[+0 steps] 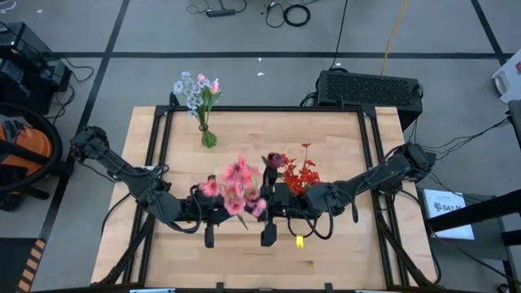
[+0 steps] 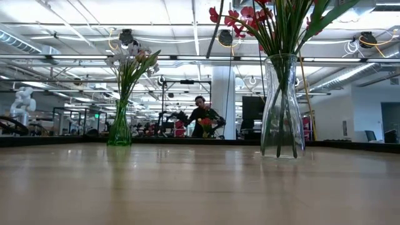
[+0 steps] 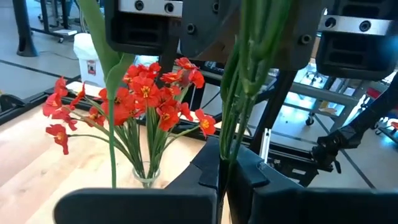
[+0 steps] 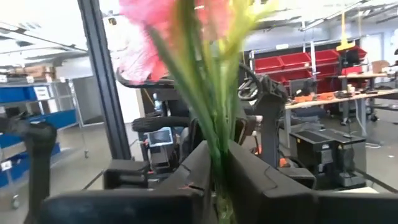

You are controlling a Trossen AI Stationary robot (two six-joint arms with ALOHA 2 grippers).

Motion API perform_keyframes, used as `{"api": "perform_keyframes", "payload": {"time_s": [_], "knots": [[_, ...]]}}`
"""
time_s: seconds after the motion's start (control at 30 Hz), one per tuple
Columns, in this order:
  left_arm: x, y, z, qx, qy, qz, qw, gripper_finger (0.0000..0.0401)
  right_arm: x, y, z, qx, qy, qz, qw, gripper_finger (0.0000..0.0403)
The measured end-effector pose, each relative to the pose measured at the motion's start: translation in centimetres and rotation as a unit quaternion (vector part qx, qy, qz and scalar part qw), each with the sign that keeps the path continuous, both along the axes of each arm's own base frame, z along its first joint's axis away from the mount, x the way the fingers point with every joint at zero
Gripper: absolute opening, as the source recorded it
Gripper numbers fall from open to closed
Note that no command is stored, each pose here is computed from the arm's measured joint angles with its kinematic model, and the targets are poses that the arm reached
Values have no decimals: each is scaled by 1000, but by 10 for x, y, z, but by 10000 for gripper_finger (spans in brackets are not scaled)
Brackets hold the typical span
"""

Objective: Sort flowers into vase by color
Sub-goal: Put the light orange flower into the green vase

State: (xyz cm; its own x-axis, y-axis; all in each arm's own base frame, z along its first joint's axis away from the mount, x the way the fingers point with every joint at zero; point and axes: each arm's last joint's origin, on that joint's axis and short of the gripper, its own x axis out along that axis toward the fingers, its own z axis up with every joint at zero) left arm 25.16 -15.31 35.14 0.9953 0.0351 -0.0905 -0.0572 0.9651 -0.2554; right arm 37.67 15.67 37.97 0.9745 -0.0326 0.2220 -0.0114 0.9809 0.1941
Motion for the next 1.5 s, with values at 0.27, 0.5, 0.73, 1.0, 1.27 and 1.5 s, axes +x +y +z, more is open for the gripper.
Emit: {"api": "perform_keyframes", "payload": {"time_s": [0.27,0.5,0.73,1.0,1.27,1.5], "knots": [[0,1,1,-1,-3,6,1000,10,-12,-4,9,-18,32,6,999,92],[0,2,1,2,-1,16,1000,10,-22,-7,15,-29,55,8,998,122],[-10,10,6,20,6,53,998,10,-31,-6,24,-55,51,10,997,130],[-19,18,4,33,41,81,995,10,-41,-2,23,-93,88,17,992,130],[-35,31,-6,29,103,129,986,10,-50,-3,23,-114,125,20,985,130],[-48,42,-2,45,121,138,982,10,-51,-4,9,-120,188,23,974,130]]}}
